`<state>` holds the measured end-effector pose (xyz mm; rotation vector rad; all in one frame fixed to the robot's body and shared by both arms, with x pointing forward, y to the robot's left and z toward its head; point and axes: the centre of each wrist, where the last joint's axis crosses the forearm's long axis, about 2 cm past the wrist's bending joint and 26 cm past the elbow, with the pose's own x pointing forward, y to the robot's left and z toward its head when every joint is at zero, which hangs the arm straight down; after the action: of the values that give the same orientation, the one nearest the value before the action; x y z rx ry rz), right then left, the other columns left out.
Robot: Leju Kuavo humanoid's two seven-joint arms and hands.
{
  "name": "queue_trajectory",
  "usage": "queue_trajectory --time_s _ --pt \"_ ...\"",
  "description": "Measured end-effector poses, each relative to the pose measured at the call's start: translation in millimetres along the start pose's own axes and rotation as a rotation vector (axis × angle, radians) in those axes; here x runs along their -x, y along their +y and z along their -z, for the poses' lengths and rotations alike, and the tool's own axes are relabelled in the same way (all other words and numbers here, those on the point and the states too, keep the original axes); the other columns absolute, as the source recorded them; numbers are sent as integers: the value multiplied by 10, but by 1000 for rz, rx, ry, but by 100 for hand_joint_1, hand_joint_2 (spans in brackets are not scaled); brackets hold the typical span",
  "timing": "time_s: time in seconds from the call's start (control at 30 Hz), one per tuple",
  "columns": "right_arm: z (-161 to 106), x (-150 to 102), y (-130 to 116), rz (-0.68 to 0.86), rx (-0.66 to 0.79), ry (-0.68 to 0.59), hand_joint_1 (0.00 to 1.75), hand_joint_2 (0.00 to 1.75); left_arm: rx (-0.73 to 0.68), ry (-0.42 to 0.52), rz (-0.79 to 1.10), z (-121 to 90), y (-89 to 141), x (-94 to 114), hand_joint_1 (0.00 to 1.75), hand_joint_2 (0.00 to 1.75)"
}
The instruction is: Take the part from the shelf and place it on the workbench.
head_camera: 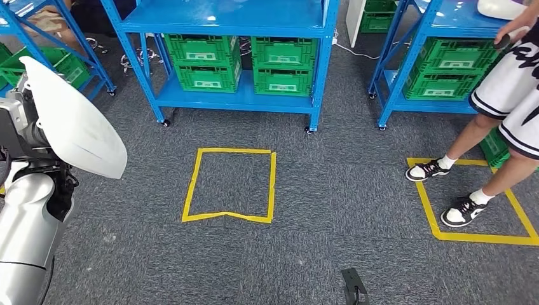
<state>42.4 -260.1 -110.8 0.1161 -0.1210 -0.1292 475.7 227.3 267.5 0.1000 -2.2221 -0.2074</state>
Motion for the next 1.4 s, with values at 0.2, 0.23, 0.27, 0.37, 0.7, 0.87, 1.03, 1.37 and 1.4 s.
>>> queue_trajectory --time_s 0.2,0.23,0.27,0.37,0.7,0.87,1.03,1.37,1.4 --pt "0 -2 5 0 -1 0 0 0 -7 -6 -3 18 12 -15 175 175" --pt "0 3 4 0 -1 1 0 0 -6 -5 -5 14 1 -14 175 175" --pt "0 9 2 0 -1 2 0 0 -5 -2 -7 3 -11 -9 175 175" --pt "0 12 -2 0 0 3 0 0 -4 4 -8 -19 -19 6 175 175" --pt "0 -12 2 -4 1 -1 0 0 -13 -3 1 0 46 2 175 175" --pt "0 0 1 -6 3 4 0 0 -12 3 5 -21 52 19 175 175" --pt "-2 -13 -35 -18 11 -1 0 0 -17 -6 13 -13 89 6 175 175" --pt "0 3 0 -54 -1 1 0 0 -69 1 41 -192 381 121 175 175" --pt "0 3 2 -58 -2 2 0 0 -77 2 45 -209 412 129 175 175"
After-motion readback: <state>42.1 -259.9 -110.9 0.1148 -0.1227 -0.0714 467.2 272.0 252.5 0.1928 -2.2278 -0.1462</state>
